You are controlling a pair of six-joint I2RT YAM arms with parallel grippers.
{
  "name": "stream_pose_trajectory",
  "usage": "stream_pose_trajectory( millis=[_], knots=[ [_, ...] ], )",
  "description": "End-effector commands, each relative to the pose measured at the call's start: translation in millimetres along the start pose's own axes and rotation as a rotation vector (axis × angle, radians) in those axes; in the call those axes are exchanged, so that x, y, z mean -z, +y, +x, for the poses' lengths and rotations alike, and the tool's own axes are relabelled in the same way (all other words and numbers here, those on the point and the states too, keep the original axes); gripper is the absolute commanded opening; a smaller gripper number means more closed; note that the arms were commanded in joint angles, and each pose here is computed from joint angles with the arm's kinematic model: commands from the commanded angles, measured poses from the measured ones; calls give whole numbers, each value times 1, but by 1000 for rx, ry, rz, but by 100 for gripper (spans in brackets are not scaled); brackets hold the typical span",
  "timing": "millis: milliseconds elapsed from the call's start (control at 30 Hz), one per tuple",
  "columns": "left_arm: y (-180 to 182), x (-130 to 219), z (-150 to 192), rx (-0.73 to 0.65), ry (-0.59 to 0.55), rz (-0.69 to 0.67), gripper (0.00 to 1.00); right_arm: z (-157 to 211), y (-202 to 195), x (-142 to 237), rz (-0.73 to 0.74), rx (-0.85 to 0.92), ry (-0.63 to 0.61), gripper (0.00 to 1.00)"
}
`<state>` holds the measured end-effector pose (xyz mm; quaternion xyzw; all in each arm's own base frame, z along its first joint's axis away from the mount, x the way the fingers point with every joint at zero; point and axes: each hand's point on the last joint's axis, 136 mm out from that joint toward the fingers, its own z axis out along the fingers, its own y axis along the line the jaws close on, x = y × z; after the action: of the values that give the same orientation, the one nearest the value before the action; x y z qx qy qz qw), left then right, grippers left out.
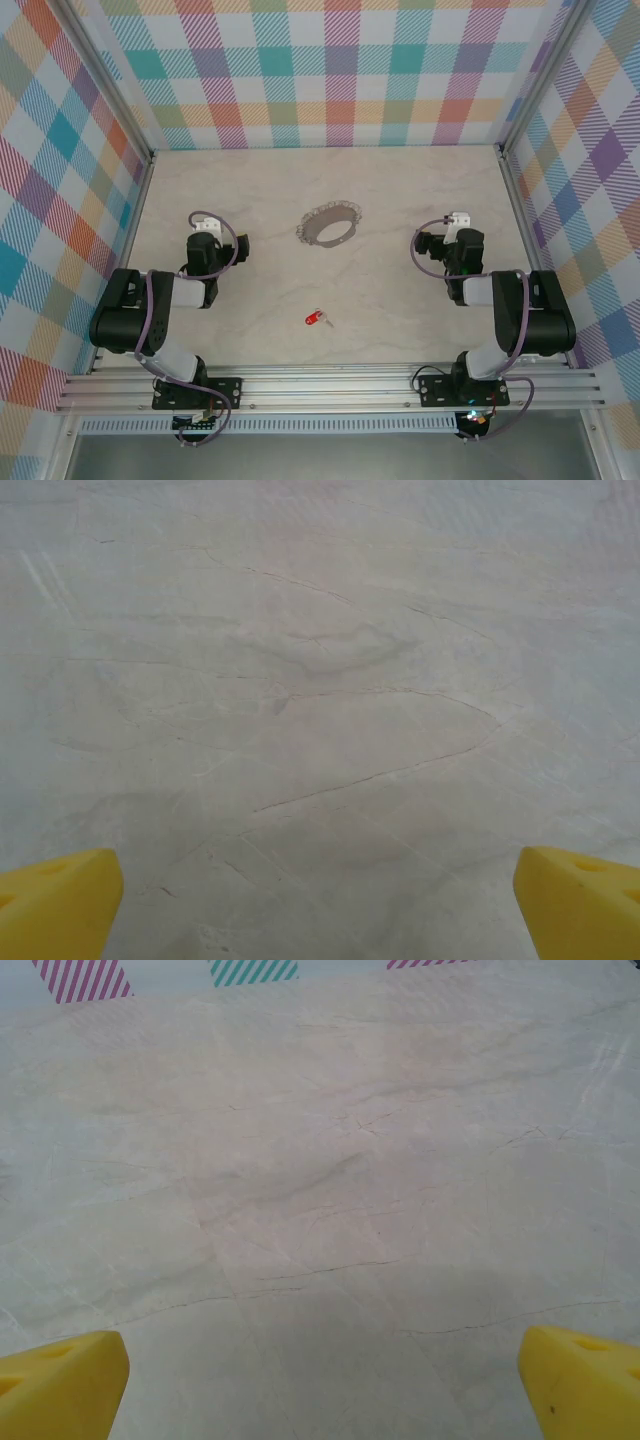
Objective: Put the keys on the keyring
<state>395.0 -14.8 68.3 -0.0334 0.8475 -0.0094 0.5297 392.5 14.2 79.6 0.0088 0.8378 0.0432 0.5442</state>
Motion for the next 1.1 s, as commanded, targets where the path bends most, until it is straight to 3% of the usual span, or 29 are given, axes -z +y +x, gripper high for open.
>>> stream_pose_trajectory(
  millis=[0, 967, 1067],
  knots=[
    [-3, 3, -11, -16, -40, 16, 100, -12, 6, 0, -25, 26, -37, 100],
    [-1, 0, -11, 5, -23, 31, 100, -12, 5, 0, -29, 20, -37, 100],
    [1, 1, -13, 7, -20, 19, 97, -15, -7, 2, 40, -16, -42, 100]
  ],
)
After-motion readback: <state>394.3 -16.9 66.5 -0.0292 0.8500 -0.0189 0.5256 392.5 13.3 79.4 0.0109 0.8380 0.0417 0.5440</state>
